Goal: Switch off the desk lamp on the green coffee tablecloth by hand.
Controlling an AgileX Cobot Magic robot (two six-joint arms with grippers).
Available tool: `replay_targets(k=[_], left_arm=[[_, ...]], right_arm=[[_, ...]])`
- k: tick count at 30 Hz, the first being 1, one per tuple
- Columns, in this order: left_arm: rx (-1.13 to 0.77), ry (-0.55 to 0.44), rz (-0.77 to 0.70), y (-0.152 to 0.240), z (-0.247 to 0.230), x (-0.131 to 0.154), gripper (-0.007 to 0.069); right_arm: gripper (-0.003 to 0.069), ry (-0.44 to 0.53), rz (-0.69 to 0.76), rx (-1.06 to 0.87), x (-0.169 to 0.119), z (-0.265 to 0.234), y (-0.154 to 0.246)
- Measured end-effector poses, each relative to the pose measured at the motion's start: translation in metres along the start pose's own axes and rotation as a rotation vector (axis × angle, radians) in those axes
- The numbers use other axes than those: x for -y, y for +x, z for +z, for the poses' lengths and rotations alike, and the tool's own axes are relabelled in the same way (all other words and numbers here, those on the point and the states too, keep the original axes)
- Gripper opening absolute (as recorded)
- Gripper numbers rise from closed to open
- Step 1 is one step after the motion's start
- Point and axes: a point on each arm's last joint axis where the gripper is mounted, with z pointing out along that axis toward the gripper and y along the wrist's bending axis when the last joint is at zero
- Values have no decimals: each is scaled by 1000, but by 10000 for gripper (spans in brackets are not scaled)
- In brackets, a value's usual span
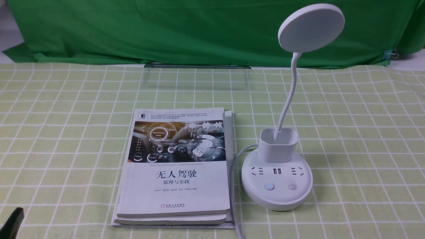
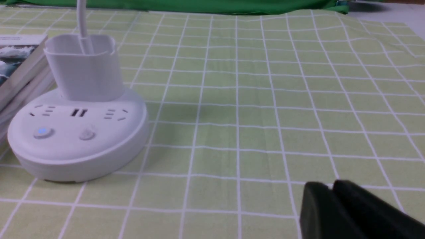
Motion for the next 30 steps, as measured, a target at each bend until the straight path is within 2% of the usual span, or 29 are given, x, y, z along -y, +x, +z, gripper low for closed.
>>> replay_targets(k=[30], left_arm=[[0, 0, 0, 0, 0, 0, 243]], right_arm=[[125, 0, 0, 0, 0, 0, 0]])
